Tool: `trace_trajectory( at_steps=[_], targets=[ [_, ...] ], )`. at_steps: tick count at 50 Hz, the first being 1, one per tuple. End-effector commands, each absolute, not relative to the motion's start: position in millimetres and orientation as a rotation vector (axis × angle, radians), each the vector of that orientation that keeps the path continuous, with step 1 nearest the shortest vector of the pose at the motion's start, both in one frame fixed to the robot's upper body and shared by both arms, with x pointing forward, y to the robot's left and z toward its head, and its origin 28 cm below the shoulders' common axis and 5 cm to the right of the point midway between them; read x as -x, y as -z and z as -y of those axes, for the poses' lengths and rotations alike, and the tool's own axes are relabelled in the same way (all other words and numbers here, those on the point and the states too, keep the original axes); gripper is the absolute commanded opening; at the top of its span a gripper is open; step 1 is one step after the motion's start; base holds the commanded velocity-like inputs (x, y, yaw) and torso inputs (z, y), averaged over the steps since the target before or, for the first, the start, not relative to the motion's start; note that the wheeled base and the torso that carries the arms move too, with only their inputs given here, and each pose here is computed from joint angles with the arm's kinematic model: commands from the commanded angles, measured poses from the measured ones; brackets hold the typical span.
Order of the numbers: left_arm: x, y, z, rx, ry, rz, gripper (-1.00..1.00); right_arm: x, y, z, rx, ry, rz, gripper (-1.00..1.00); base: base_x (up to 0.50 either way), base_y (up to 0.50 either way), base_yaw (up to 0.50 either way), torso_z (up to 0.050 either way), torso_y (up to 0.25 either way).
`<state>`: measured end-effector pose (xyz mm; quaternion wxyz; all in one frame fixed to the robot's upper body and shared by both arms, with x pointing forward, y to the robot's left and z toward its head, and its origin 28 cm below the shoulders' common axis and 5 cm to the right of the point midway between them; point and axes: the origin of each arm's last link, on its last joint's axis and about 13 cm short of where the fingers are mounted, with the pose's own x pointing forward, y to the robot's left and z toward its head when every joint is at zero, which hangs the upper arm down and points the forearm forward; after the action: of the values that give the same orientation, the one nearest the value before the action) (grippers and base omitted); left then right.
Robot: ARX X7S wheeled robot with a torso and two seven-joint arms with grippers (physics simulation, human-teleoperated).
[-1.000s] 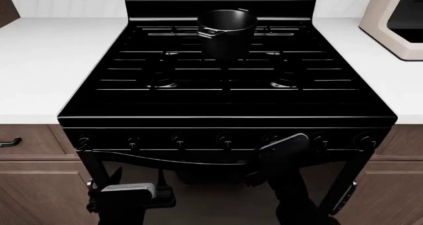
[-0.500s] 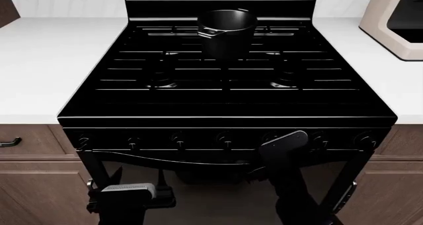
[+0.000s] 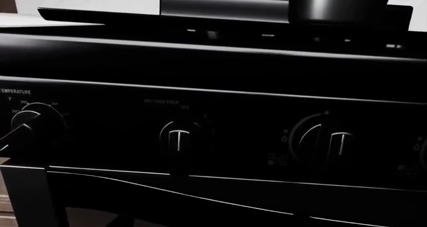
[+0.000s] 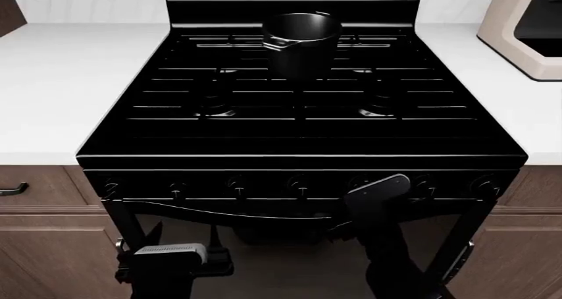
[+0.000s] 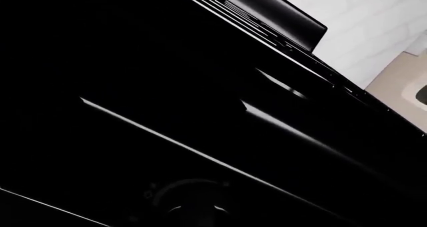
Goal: Turn off the center burner of the stove.
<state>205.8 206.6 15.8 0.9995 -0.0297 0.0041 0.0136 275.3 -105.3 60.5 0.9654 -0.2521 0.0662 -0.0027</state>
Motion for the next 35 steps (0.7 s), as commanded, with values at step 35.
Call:
trace_trajectory(
  at_steps=[35],
  targets=[
    [-204.6,-17.1,-206.4,0.059,-0.028,-0.006,1.00,-281.6,-57.2,105.1,0.294,0.007,-0.140,-1.00,0.01,0.00,0.00,0.000,0.000]
  ],
)
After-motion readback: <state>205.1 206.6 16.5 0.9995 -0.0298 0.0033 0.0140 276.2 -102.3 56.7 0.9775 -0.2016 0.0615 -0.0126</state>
